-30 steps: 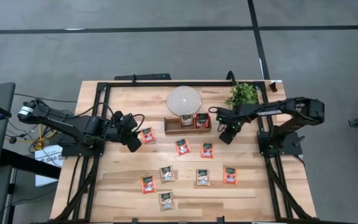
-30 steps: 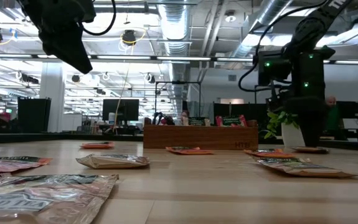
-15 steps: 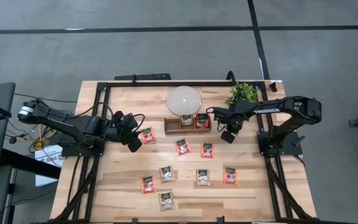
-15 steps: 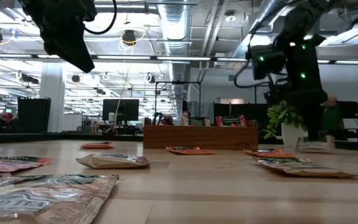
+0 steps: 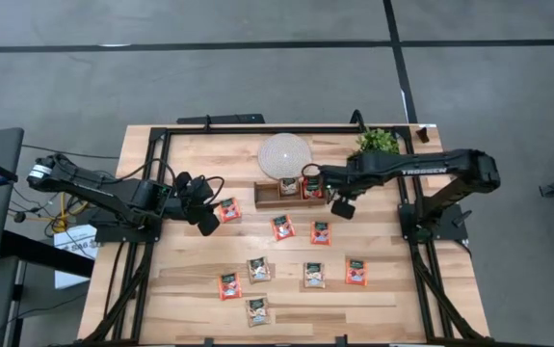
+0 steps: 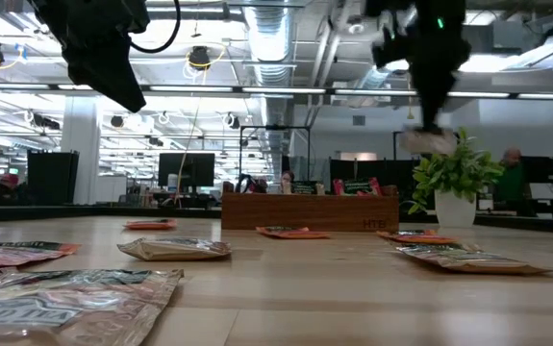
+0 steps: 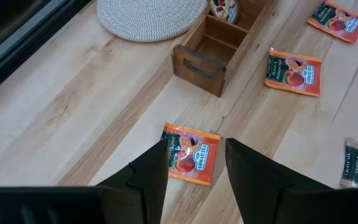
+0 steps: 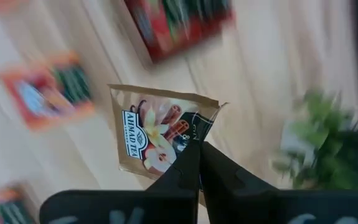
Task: Pick & Place Tea
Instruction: Put the brown tea bag into the middle slot of the wooden organizer
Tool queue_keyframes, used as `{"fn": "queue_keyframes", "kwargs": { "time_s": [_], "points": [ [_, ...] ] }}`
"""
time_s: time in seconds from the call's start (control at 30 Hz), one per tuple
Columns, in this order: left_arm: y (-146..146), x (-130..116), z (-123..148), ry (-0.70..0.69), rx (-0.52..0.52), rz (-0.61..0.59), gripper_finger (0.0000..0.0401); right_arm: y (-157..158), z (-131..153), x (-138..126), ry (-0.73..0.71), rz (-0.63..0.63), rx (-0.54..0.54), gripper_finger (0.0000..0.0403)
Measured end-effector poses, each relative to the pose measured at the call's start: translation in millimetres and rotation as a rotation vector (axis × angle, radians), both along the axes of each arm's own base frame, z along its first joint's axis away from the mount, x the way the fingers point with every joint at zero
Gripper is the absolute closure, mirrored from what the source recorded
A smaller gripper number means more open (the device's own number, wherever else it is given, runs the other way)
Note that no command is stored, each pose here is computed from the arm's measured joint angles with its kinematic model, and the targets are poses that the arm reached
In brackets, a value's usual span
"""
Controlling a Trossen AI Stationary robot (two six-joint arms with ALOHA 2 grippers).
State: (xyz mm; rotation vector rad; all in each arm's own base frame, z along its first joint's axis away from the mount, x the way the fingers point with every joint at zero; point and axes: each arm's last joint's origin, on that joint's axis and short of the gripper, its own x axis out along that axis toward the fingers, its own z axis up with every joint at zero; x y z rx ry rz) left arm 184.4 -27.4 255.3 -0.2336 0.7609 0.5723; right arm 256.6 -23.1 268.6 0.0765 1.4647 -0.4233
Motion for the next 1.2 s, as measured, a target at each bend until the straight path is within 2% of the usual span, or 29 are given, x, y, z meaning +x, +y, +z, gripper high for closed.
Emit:
{"fn": "queue_keyframes", "kwargs": {
  "time_s": [0.13,0.27,0.47,0.63,0.77,0.97,1.2],
  "points": [
    [0,0,0,0.007,0.012,-0.013,0.0250,12,24,23,-0.138,0.096,-0.082,0.0403],
    [0,0,0,0.008,0.014,-0.015,0.0250,15,34,55,-0.188,0.206,-0.168,0.0403],
    [0,0,0,0.007,0.014,-0.014,0.0250,10,21,107,-0.094,0.389,-0.269,0.0403],
    [0,0,0,0.008,0.016,-0.013,0.0250,5,0,140,0.012,0.501,-0.343,0.0403],
    [0,0,0,0.007,0.017,-0.013,0.0250,3,-17,154,0.092,0.534,-0.412,0.0403],
    [0,0,0,0.004,0.023,-0.008,0.0250,3,-45,164,0.173,0.562,-0.393,0.0403],
    [1,0,1,0.000,0.035,0.001,0.0250,2,-54,168,0.178,0.541,-0.414,0.0403]
  ]
}}
